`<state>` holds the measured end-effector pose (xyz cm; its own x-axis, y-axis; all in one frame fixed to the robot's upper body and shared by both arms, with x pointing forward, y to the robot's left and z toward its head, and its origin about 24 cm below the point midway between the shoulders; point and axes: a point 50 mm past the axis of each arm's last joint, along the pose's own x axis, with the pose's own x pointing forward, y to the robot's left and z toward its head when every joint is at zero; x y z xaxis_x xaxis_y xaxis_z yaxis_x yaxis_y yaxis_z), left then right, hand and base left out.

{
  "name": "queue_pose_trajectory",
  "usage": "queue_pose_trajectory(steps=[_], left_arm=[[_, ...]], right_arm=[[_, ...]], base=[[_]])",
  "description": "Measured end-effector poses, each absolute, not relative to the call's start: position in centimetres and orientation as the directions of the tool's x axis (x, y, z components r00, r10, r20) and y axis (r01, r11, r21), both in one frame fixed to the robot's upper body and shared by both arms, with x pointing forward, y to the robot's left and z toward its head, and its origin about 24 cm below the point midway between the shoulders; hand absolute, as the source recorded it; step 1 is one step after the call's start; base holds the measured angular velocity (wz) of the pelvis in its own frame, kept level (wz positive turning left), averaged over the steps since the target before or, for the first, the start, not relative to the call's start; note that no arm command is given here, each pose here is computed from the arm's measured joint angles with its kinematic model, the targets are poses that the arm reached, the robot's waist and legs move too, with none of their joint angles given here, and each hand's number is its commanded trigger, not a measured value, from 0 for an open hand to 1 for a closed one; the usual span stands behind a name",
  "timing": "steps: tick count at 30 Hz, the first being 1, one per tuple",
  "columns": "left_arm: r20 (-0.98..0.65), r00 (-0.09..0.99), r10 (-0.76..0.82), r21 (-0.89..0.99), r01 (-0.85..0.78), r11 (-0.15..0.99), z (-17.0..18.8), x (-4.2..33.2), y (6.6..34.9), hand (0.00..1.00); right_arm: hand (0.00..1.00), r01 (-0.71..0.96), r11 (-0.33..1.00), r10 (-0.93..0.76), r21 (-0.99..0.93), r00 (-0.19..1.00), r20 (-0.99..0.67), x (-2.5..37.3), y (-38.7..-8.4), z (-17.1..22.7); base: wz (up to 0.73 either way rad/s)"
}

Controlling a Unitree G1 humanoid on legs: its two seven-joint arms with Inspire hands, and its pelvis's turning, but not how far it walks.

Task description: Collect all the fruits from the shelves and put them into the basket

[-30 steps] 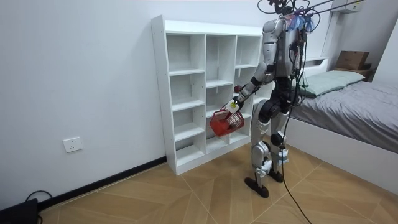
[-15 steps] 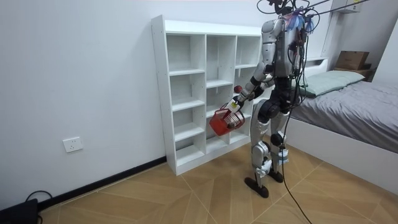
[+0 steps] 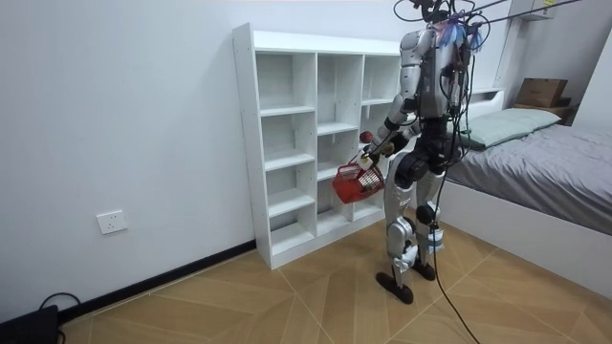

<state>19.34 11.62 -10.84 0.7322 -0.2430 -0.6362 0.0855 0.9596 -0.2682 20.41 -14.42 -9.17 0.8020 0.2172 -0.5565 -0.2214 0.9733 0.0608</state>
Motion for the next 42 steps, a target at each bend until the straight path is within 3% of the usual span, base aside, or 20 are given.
queue_pose_trajectory(steps=[30,42], left_arm=[[-0.611,0.728,-0.311,-0.286,0.163,0.944,-10.4,19.2,10.3,1.00],[-0.604,0.720,-0.342,-0.334,0.161,0.929,-10.4,19.2,10.0,1.00]], right_arm=[[1.00,-0.280,0.954,0.292,0.105,0.791,-0.538,20.7,-12.6,-8.8],[1.00,-0.177,0.962,0.266,0.209,0.783,-0.563,20.9,-12.9,-9.4]], base=[[-0.01],[0.00]])
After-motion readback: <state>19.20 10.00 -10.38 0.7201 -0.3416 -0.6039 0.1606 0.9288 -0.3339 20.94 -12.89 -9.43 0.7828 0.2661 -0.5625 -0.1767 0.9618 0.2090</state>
